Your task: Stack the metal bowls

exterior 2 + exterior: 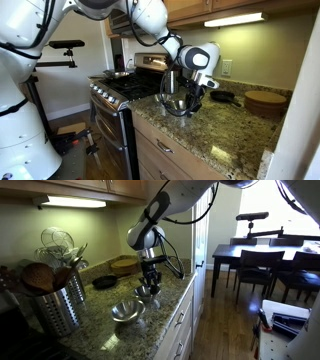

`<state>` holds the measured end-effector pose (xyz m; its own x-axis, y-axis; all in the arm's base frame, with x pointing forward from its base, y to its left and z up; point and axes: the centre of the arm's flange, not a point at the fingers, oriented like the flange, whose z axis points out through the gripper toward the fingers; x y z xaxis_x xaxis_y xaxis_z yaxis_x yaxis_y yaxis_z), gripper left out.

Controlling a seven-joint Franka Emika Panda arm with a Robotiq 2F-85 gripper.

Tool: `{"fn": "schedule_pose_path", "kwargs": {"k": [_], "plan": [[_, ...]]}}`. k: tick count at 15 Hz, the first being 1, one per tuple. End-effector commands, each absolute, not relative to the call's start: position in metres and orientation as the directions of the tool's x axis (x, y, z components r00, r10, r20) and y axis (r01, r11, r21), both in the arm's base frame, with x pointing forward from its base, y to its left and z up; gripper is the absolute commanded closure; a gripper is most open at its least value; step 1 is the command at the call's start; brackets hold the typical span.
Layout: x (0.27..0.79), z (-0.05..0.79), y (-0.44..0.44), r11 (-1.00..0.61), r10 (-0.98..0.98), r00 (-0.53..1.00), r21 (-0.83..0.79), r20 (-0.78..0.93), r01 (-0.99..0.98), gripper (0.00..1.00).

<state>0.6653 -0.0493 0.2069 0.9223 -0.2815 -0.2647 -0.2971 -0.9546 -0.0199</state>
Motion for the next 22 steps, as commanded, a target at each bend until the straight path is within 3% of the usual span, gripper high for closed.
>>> {"fn": "schedule_pose_path", "kwargs": {"k": [1, 4, 22], "plan": [[0.666, 0.209, -0.056, -0.950, -0.285, 0.919, -0.046, -0.273, -0.308, 0.90], [0.666, 0.217, -0.054, -0.949, -0.288, 0.920, -0.049, -0.268, -0.311, 0.95], [0.645, 0.287, -0.041, -0.964, -0.250, 0.947, -0.039, -0.200, -0.262, 0.91]]}}
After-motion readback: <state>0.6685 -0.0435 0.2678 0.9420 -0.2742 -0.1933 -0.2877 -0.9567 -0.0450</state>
